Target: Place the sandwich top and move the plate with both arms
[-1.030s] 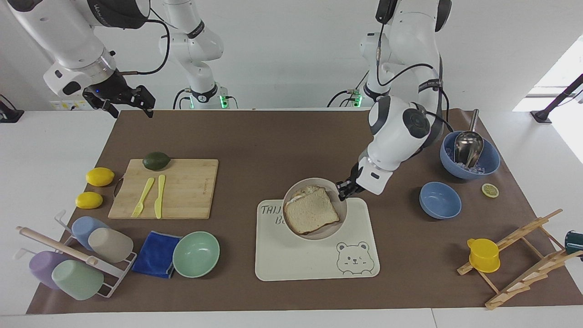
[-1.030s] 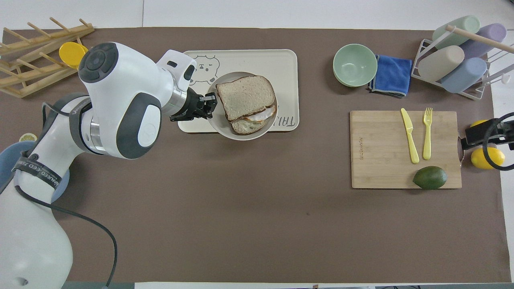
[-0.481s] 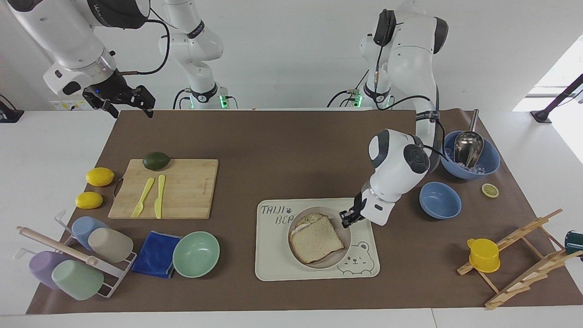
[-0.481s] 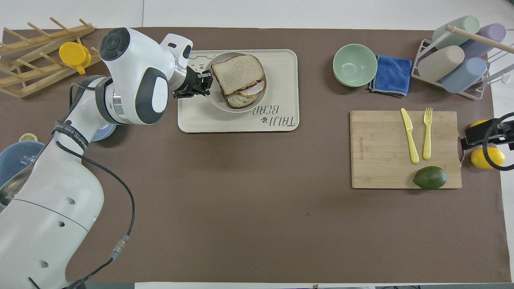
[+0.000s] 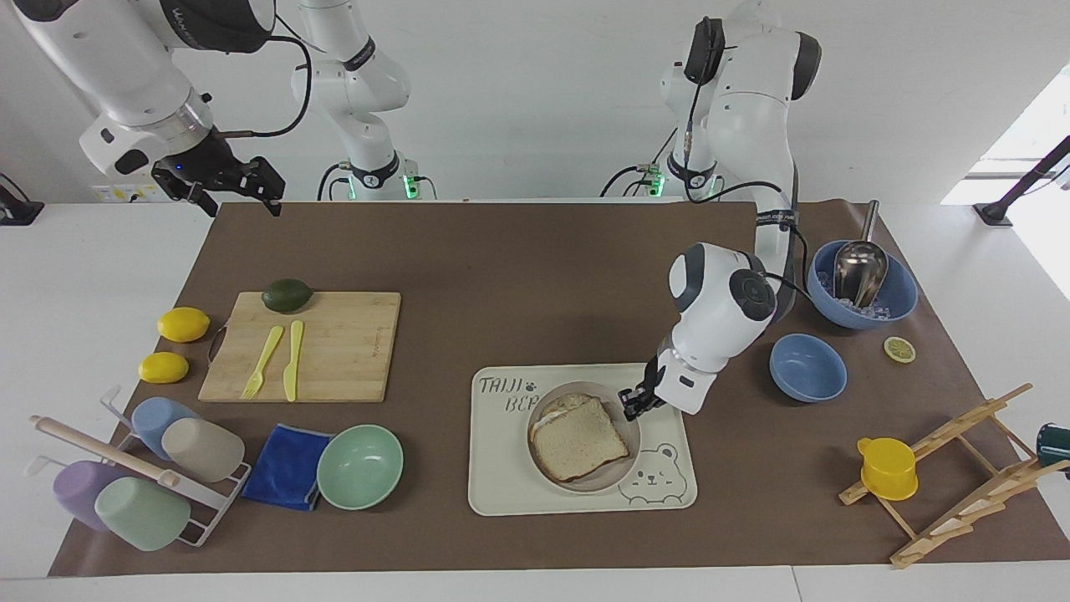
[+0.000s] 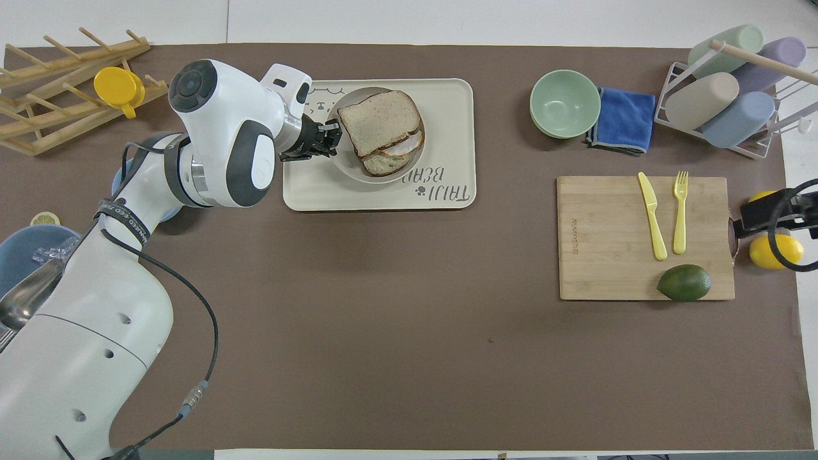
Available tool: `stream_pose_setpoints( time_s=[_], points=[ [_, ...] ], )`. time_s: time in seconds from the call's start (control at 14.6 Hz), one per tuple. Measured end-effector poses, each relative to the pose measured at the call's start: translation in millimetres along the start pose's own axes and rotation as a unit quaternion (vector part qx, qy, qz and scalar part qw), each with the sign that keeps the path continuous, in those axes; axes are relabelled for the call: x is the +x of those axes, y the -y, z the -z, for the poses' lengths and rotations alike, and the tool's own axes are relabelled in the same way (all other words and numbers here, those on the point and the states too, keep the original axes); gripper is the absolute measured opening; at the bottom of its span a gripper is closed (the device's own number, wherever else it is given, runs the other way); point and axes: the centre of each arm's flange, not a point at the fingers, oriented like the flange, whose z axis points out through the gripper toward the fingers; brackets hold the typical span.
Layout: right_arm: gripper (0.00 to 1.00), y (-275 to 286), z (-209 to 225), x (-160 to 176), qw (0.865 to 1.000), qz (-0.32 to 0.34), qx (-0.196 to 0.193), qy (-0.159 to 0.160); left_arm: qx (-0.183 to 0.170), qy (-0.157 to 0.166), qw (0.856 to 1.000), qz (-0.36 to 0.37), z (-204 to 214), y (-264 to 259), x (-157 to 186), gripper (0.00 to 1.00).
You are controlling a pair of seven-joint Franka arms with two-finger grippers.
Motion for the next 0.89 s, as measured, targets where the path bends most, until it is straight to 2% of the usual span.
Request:
stream_pose_setpoints(
  time_s=[0.07, 0.14, 0.34, 0.48, 0.62, 0.69, 0.89],
  points=[
    [1.00, 0.0, 0.0, 0.0, 1.000, 0.000, 0.000, 0.000, 0.000, 0.000, 1.000, -0.001, -0.2, 0.4, -0.3, 0.09],
    [1.00, 0.0, 0.0, 0.0, 1.000, 0.000, 0.000, 0.000, 0.000, 0.000, 1.000, -0.002, 0.0, 0.3, -0.6, 0.17],
    [1.00, 0.0, 0.0, 0.0, 1.000, 0.000, 0.000, 0.000, 0.003, -0.005, 1.000, -0.009, 4.2, 0.7, 1.0, 0.48],
    [1.00, 0.0, 0.0, 0.0, 1.000, 0.000, 0.000, 0.000, 0.015, -0.021, 0.999, -0.023, 15.3, 3.5, 6.1, 0.71],
    [1.00, 0.0, 0.0, 0.0, 1.000, 0.000, 0.000, 0.000, 0.019, -0.046, 0.998, -0.024, 43.4, 11.9, 17.6, 0.93],
    [1.00, 0.0, 0.0, 0.0, 1.000, 0.000, 0.000, 0.000, 0.019, -0.059, 0.998, -0.021, 63.3, 19.5, 24.7, 1.00],
    [1.00, 0.0, 0.0, 0.0, 1.000, 0.000, 0.000, 0.000, 0.046, -0.079, 0.996, -0.024, 131.4, 49.5, 36.7, 1.00]
  ],
)
